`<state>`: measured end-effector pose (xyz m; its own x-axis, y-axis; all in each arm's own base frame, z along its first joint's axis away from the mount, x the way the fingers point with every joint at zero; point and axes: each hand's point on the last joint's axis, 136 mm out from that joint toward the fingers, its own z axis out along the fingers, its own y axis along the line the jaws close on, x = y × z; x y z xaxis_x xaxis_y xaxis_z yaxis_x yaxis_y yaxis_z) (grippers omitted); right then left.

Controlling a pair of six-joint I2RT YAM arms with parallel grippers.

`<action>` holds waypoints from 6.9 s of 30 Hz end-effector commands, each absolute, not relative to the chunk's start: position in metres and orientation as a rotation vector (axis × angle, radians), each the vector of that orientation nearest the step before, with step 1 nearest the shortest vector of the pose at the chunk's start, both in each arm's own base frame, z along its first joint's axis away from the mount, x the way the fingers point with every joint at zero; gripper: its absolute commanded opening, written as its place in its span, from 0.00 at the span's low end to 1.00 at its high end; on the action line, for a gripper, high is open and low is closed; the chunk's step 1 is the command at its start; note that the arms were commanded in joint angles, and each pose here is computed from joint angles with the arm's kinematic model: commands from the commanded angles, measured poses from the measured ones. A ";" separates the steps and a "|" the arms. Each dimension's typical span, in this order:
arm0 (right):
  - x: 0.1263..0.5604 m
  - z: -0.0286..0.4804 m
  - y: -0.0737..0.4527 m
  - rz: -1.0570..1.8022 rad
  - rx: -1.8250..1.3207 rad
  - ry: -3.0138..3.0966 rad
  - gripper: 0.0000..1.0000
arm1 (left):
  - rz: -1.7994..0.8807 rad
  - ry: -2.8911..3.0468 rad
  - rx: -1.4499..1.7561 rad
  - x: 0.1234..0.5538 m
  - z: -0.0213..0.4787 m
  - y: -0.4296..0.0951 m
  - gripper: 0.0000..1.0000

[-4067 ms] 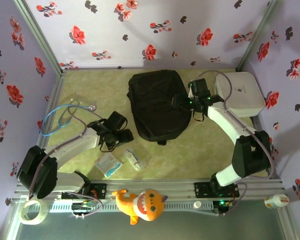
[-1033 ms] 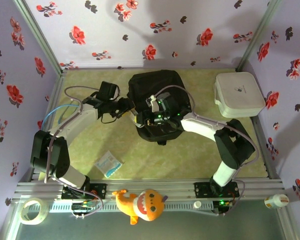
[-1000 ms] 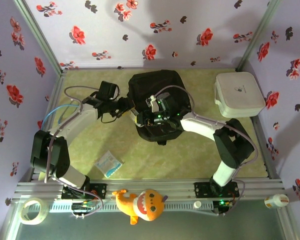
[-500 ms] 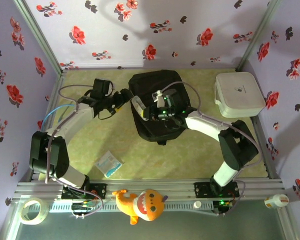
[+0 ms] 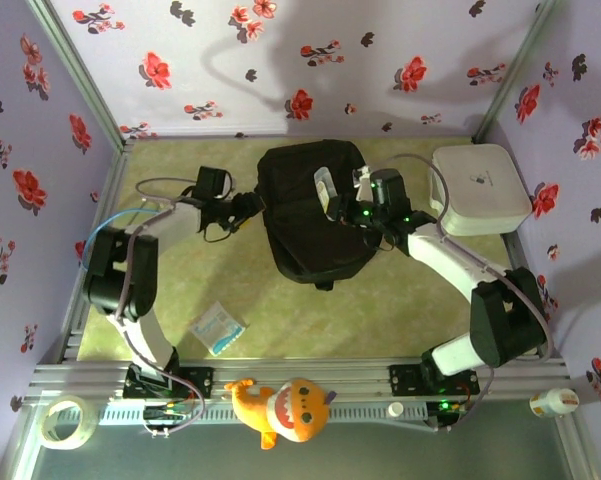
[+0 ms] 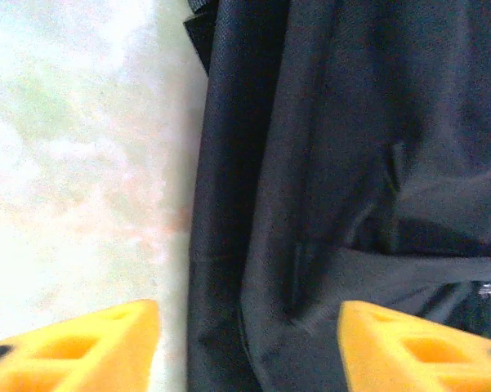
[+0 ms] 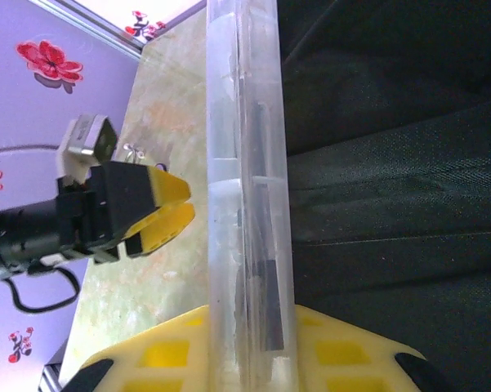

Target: Pack books, pencil case, and school supplies into a backpack

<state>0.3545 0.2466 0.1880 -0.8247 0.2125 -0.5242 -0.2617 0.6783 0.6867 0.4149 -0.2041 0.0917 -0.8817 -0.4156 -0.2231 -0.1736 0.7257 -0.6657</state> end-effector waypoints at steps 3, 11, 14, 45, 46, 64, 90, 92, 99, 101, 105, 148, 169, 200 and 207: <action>0.350 0.179 0.240 1.035 -0.008 2.345 0.13 | -0.949 2.540 -0.282 0.455 0.093 -0.221 0.47; 0.334 0.137 0.226 0.988 0.109 2.473 0.11 | -1.029 2.565 -0.269 0.478 0.074 -0.239 0.36; 0.332 0.121 0.219 0.961 0.166 2.513 0.11 | -1.027 2.582 -0.285 0.477 0.066 -0.239 0.24; 0.368 0.149 0.229 1.125 0.109 2.440 0.12 | -0.574 2.520 0.040 0.363 0.163 -0.174 0.62; 0.367 0.150 0.231 1.141 0.111 2.433 0.12 | -0.563 2.514 0.092 0.368 0.168 -0.180 0.64; 0.333 0.146 0.267 1.331 -0.017 2.471 0.12 | -0.408 2.652 0.451 0.451 0.122 -0.252 0.40; 0.349 0.134 0.286 1.503 0.067 2.444 0.11 | -0.730 2.474 0.387 0.429 0.188 -0.261 0.00; 0.355 0.137 0.283 1.508 0.088 2.426 0.11 | -0.741 2.479 0.389 0.428 0.186 -0.262 0.00; 0.375 0.127 0.290 1.551 0.106 2.411 0.12 | -0.779 2.485 0.411 0.423 0.184 -0.265 0.00; 0.381 0.135 0.299 1.616 0.080 2.363 0.12 | -0.784 2.492 0.411 0.423 0.181 -0.266 0.00; 0.384 0.156 0.324 1.741 -0.050 2.273 0.13 | -0.786 2.502 0.398 0.425 0.178 -0.265 0.00; 0.403 0.120 0.338 1.481 -0.030 2.459 0.15 | -0.865 2.581 0.258 0.430 0.152 -0.255 0.00; 0.402 0.125 0.296 1.194 0.003 2.447 0.24 | -0.888 2.568 0.232 0.433 0.155 -0.257 0.00; 0.385 0.119 0.292 0.975 -0.149 2.505 0.41 | -0.896 2.538 0.142 0.441 0.174 -0.251 0.25; 0.358 0.133 0.281 0.782 -0.401 2.525 0.46 | -0.855 2.442 -0.075 0.441 0.195 -0.212 0.48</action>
<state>0.3726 0.2882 0.1375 -0.8727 -0.0033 -0.4883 -0.3215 0.7566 0.5694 0.4358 -0.2337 0.1631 -0.8982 -0.1080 -0.4262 0.1718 0.8060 -0.5664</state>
